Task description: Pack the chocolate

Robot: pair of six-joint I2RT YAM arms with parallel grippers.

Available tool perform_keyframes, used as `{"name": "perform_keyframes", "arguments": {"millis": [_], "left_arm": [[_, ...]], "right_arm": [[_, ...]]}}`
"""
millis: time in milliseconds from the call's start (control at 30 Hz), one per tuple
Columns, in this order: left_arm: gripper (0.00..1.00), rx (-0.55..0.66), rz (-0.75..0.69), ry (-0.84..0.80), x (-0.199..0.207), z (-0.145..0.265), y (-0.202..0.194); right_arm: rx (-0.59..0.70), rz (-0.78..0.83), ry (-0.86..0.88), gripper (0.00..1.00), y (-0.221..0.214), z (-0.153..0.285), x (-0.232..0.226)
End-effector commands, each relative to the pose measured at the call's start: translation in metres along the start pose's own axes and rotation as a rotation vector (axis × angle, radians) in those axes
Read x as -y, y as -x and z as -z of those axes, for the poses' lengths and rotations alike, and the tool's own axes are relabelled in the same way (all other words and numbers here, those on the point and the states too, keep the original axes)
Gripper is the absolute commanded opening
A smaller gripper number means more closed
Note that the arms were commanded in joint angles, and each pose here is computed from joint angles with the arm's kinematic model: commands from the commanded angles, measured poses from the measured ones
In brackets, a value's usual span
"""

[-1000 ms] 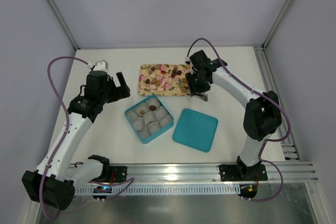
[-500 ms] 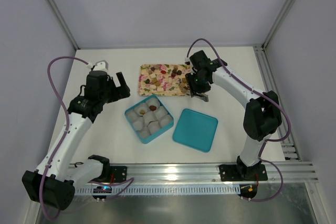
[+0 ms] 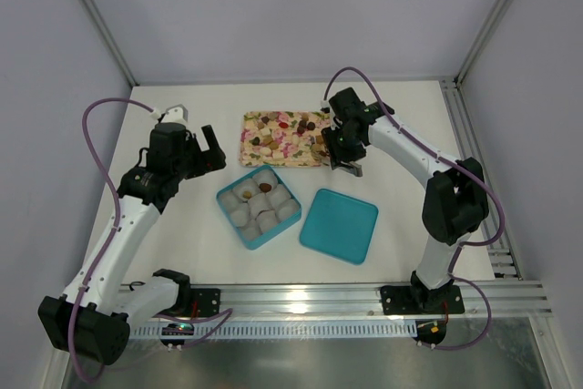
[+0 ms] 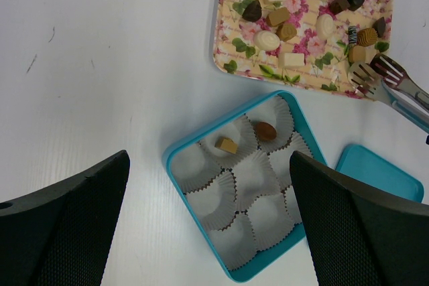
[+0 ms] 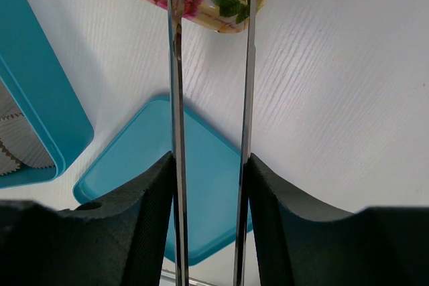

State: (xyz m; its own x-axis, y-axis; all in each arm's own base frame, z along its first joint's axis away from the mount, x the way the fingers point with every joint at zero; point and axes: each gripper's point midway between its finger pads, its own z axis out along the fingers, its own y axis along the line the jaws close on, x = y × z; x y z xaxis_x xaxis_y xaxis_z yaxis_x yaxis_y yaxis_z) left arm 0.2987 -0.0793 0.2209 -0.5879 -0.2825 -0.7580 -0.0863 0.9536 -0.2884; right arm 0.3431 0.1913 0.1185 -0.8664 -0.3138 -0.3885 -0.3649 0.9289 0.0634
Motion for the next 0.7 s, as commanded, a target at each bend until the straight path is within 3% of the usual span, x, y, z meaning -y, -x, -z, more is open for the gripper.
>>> {"name": "perform_keyframes", "arguments": {"millis": [0, 367, 667], "left_arm": [[1.00, 0.013, -0.015, -0.005, 0.001, -0.002, 0.002], [1.00, 0.015, -0.013, -0.004, 0.000, -0.001, 0.002], [1.00, 0.020, -0.014, -0.001, 0.000, 0.000, 0.003]], "right_arm": [[0.056, 0.011, 0.012, 0.47, 0.012, 0.017, -0.001], [0.053, 0.009, 0.037, 0.35, 0.013, 0.015, -0.006], [0.106, -0.011, 0.033, 0.34, 0.030, 0.029, -0.007]]}}
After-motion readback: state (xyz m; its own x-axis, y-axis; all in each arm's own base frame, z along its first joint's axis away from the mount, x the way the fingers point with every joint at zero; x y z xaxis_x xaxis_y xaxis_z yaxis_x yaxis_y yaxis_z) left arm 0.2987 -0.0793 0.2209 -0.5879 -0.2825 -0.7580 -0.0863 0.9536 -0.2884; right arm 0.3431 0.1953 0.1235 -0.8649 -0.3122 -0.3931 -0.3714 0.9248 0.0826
